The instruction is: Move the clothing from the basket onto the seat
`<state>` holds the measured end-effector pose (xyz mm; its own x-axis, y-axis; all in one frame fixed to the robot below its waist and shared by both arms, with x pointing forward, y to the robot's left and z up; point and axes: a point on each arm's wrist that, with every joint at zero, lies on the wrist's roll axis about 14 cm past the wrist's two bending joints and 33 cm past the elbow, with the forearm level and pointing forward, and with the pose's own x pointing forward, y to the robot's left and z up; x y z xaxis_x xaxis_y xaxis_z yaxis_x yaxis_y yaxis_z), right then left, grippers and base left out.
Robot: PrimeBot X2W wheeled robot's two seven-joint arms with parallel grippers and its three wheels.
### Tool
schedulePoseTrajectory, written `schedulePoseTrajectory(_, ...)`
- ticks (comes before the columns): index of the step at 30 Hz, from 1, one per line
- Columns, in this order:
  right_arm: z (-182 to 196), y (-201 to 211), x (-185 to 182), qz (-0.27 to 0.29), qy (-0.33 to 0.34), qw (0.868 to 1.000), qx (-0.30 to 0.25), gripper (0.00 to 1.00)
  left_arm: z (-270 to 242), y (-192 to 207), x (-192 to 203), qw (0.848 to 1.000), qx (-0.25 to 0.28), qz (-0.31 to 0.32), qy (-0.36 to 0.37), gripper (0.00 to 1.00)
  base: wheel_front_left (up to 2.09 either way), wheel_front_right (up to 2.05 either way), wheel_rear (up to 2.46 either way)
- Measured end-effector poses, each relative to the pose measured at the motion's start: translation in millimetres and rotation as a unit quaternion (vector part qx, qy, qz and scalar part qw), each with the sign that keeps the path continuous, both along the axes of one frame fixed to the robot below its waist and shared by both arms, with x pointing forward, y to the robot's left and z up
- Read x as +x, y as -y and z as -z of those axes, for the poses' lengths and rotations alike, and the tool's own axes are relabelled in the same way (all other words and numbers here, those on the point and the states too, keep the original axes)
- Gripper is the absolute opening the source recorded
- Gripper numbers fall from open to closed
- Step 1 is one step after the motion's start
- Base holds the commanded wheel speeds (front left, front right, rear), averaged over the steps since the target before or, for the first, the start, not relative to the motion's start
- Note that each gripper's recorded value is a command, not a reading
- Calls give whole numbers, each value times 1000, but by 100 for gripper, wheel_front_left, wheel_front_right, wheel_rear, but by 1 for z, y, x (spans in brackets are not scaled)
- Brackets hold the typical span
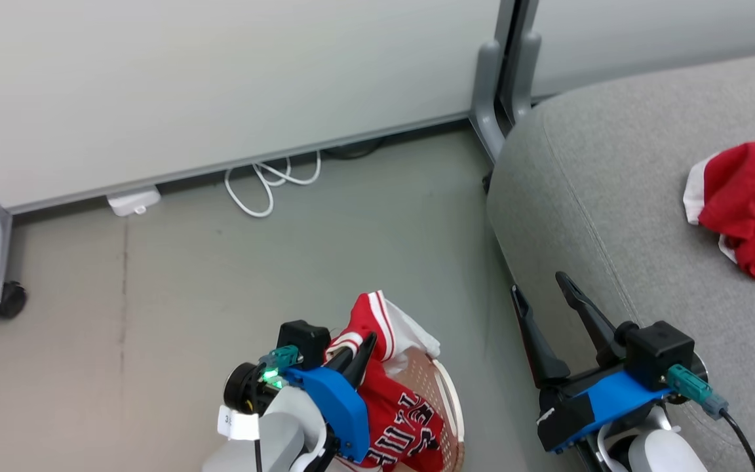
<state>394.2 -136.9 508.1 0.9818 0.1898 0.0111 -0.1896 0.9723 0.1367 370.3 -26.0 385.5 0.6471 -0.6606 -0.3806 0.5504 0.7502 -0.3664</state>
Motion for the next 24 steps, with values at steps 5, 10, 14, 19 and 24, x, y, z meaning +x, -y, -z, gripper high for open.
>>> schedulePoseTrajectory(5,-9,-9,-8,-13,10,1000,1,100,-33,0,8,999,-17,-8,43,0,0,0,0)
schedulePoseTrajectory(10,-15,-14,-16,-20,16,1000,4,100,-71,5,17,995,-32,-5,91,0,0,0,0)
schedulePoseTrajectory(14,-19,-17,-20,-25,21,999,5,100,-104,9,27,990,-42,0,135,0,0,0,0)
schedulePoseTrajectory(19,-16,-26,-23,-37,16,999,7,100,-132,10,34,984,-48,3,170,0,0,0,0)
schedulePoseTrajectory(24,-16,-33,-23,-48,12,999,8,100,-161,10,44,978,-52,3,201,0,0,0,0)
